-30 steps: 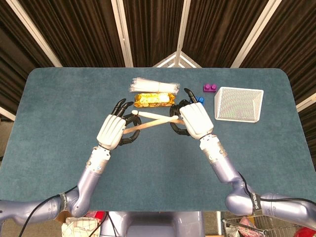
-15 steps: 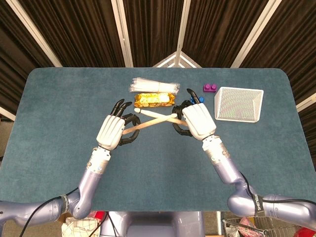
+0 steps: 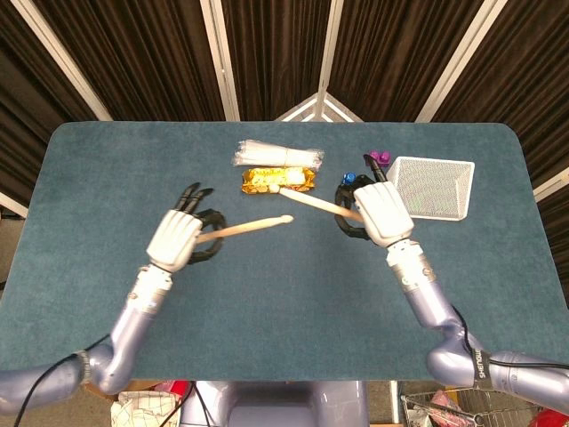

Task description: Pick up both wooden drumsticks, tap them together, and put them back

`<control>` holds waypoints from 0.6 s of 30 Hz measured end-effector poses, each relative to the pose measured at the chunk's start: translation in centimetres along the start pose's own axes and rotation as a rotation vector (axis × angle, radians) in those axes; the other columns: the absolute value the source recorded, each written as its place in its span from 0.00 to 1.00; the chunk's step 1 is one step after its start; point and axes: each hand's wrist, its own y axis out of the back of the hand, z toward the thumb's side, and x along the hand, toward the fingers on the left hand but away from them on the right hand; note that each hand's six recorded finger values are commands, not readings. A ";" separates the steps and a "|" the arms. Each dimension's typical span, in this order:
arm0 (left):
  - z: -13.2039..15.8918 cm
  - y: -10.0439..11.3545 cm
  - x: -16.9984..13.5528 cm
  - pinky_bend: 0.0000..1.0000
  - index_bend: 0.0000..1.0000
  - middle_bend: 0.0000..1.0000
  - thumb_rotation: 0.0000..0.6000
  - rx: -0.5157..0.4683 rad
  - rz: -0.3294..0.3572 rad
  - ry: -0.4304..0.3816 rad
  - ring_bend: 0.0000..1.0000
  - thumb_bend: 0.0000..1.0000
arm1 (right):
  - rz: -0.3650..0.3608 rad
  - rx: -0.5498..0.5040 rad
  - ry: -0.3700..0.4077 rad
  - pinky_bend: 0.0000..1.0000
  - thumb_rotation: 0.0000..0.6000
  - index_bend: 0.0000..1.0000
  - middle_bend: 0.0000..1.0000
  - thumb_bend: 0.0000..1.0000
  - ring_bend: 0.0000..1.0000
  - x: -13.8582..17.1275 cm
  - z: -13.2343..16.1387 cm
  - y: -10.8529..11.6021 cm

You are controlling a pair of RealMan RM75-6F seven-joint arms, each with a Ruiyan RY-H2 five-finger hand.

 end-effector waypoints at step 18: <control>-11.8 -3.6 -4.9 0.00 0.58 0.57 1.00 0.402 -0.240 0.018 0.13 0.59 | 0.112 0.261 0.067 0.00 1.00 0.69 0.62 0.49 0.38 4.2 -7.4 -8.3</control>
